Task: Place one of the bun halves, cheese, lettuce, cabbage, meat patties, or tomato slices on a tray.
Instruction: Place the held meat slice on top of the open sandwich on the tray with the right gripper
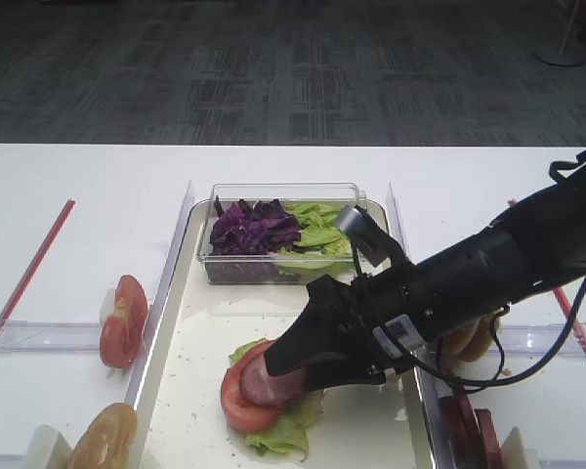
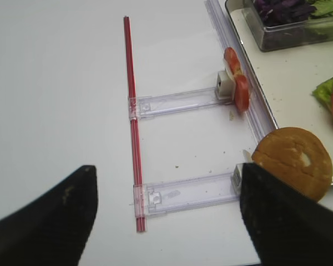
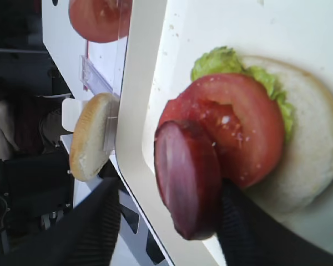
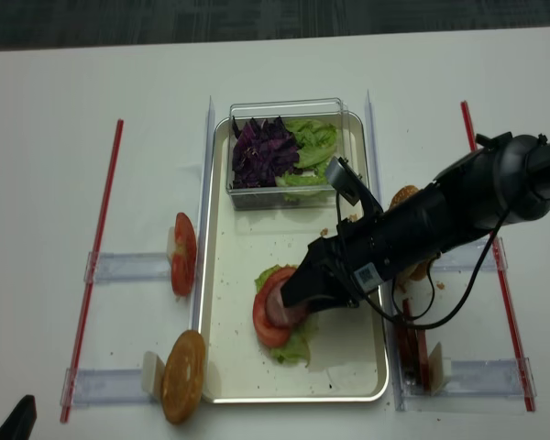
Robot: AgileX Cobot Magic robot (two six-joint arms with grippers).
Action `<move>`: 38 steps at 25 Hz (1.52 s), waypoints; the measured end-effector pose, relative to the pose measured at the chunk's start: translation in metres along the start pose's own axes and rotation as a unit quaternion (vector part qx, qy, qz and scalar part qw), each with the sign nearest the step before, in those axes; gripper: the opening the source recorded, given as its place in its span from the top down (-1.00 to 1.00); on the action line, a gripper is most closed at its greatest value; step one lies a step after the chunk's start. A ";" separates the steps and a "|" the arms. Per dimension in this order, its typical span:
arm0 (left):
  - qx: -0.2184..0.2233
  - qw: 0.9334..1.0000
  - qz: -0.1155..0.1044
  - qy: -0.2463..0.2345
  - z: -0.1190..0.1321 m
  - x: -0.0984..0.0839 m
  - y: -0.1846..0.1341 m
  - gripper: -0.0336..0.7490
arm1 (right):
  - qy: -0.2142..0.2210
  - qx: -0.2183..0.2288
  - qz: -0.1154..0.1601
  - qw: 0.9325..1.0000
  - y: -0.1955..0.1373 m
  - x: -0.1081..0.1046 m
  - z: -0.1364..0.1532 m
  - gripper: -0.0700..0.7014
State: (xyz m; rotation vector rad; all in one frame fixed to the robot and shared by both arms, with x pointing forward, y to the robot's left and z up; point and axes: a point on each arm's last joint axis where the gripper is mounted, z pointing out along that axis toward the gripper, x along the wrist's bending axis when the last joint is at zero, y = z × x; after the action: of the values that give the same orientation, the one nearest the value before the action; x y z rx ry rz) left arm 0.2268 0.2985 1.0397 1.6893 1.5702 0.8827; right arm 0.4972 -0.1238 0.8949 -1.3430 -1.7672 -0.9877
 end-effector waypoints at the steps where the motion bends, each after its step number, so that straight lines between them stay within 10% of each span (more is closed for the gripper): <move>1: 0.000 1.000 0.000 0.000 0.000 0.000 0.000 -0.34 | 0.000 0.000 -0.001 1.000 0.000 0.001 0.000 -0.27; 38: 0.000 1.000 0.000 0.000 0.000 0.000 0.000 -0.34 | -0.047 0.001 -0.041 0.998 0.000 0.015 -0.014 -0.39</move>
State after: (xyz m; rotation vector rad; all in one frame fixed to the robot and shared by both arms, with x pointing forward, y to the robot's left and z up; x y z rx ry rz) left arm 0.2268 0.2985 1.0397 1.6893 1.5702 0.8827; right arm 0.4947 -0.1294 0.9138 -1.3455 -1.9053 -0.9808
